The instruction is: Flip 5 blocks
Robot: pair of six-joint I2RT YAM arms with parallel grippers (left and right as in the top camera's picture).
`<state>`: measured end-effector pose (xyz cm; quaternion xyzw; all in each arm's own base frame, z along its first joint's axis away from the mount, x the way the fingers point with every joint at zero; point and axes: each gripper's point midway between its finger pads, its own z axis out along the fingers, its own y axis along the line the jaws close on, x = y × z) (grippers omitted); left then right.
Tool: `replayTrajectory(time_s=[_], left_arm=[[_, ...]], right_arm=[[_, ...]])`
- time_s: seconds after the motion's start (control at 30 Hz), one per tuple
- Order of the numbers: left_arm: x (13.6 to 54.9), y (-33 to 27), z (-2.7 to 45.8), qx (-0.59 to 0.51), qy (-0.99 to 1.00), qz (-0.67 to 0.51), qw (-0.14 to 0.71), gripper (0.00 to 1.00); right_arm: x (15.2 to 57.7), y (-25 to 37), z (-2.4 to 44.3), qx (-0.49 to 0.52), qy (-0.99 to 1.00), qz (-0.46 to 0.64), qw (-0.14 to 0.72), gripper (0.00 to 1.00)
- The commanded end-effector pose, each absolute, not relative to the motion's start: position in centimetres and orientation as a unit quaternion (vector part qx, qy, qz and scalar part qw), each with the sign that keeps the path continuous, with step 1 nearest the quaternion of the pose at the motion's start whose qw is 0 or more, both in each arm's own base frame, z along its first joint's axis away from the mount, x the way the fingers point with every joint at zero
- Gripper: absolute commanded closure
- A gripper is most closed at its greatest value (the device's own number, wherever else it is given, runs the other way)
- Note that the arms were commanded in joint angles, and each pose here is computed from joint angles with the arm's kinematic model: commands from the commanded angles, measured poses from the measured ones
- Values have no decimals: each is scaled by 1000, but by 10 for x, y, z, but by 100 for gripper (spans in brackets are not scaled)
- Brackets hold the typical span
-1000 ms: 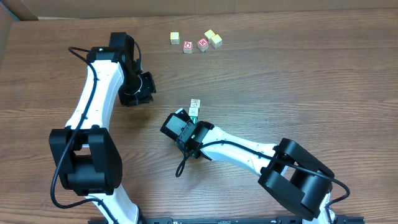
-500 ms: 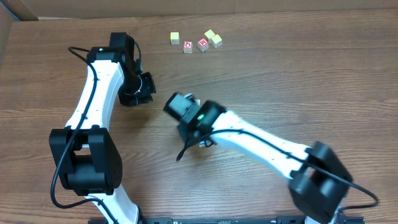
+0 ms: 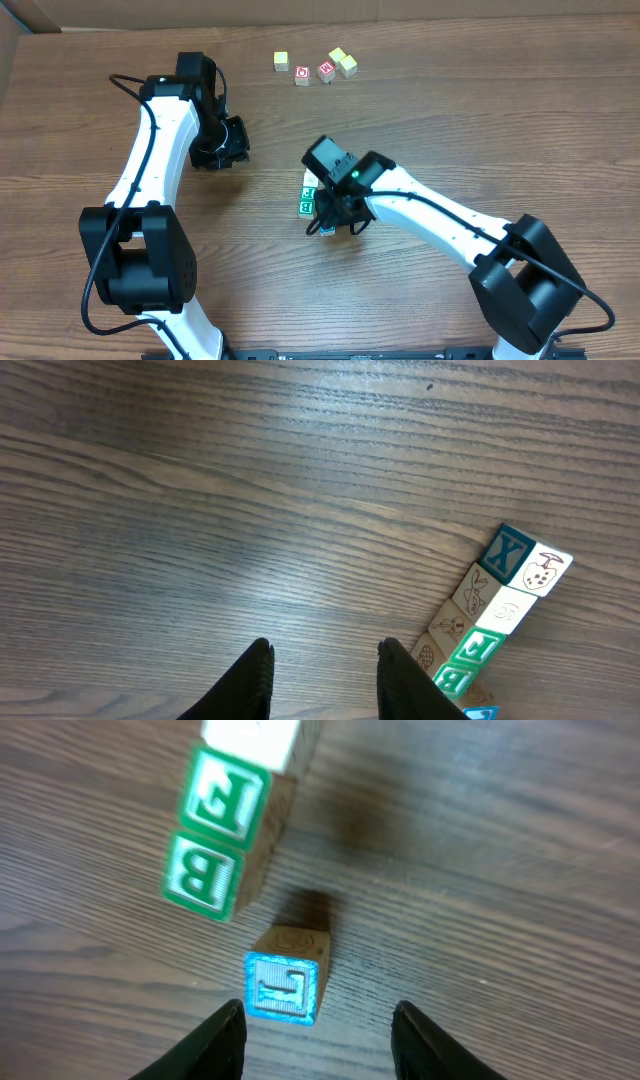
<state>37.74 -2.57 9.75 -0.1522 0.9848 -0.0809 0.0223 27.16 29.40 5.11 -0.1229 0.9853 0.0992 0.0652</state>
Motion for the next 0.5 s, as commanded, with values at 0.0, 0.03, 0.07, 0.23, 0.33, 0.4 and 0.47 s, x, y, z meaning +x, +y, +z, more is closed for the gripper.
replayTrajectory(time_s=[0.0, 0.03, 0.07, 0.23, 0.33, 0.4, 0.47], left_arm=[[377, -26, 104, -146, 986, -79, 33, 72], [377, -26, 104, -146, 986, -79, 33, 72], [377, -26, 104, -146, 986, -79, 33, 72], [378, -26, 104, -146, 986, -79, 33, 72], [378, -26, 104, -146, 986, -79, 34, 72], [378, -26, 104, -146, 986, -79, 34, 72], [378, -26, 104, -146, 986, -79, 34, 72]], right_arm=[[259, 299, 38, -121, 983, 124, 53, 51], [256, 302, 35, -124, 982, 134, 49, 51], [251, 307, 32, -128, 979, 149, 43, 52], [233, 319, 20, -120, 976, 179, 28, 53], [231, 323, 21, -114, 976, 182, 27, 53], [231, 328, 22, -109, 976, 188, 31, 53], [231, 333, 23, -111, 974, 195, 37, 57]])
